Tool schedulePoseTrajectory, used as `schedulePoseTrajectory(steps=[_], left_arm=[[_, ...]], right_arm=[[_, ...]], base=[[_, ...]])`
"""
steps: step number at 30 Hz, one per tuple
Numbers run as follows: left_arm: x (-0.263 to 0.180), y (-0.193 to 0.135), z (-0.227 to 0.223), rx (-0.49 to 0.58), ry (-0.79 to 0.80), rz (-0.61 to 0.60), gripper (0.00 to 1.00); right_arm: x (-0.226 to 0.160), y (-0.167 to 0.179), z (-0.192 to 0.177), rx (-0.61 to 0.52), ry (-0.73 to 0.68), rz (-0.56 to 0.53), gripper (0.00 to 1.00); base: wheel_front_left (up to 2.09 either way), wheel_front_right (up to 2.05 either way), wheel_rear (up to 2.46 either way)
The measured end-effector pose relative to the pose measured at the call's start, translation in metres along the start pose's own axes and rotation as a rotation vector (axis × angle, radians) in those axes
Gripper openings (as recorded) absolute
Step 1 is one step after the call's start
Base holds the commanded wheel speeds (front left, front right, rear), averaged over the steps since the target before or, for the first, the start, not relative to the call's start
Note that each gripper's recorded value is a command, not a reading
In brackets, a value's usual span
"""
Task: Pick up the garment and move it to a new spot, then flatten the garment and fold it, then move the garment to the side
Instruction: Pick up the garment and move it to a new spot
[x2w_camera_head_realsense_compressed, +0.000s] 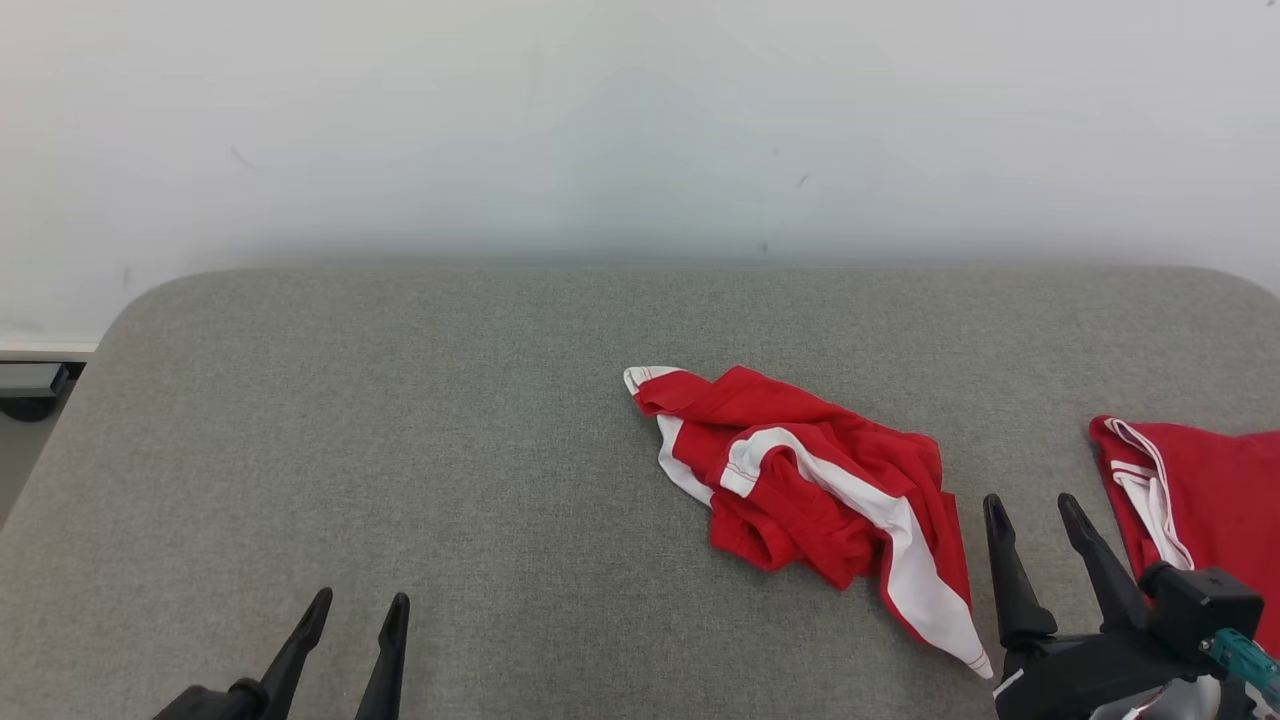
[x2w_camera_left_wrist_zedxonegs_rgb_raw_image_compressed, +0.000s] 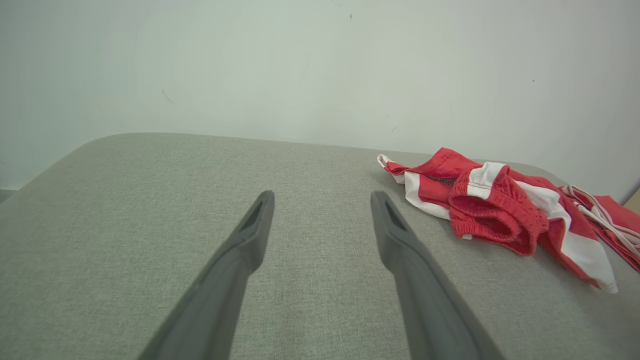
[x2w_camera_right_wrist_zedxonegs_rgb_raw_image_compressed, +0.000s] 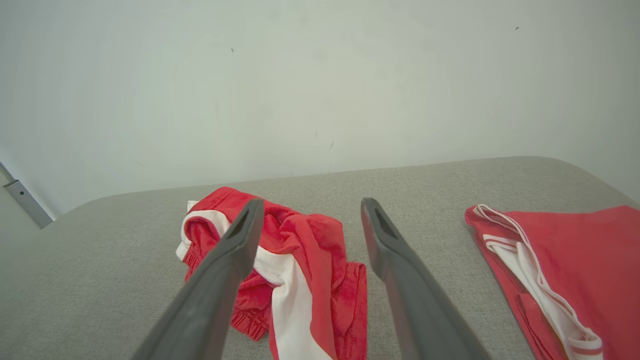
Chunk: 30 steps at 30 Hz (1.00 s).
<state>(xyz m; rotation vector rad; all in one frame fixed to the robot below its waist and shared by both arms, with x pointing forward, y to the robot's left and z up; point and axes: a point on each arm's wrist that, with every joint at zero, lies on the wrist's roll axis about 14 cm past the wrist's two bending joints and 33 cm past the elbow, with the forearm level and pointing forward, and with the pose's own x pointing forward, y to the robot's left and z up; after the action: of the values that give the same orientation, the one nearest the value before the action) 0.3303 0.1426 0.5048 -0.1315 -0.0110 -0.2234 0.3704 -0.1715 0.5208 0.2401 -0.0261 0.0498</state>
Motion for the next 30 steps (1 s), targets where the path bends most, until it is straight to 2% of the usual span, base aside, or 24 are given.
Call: schedulePoseTrajectory(steps=[7,17,30], left_arm=[[-0.009,0.006,0.001,0.011,0.004,0.005,1.0],[-0.014,0.031,0.007,-0.005,-0.02,0.099,1.0],[-0.012,0.022,0.023,-0.051,-0.083,0.102,1.0]], right_arm=[[-0.003,-0.008,-0.009,-0.003,0.037,-0.029,1.0],[-0.005,-0.019,-0.013,-0.007,0.056,-0.069,1.0],[-0.006,-0.014,-0.014,0.003,0.06,-0.06,1.0]], base=[[0.0,0.0,0.0],[0.0,0.0,0.0],[0.0,0.0,0.0]])
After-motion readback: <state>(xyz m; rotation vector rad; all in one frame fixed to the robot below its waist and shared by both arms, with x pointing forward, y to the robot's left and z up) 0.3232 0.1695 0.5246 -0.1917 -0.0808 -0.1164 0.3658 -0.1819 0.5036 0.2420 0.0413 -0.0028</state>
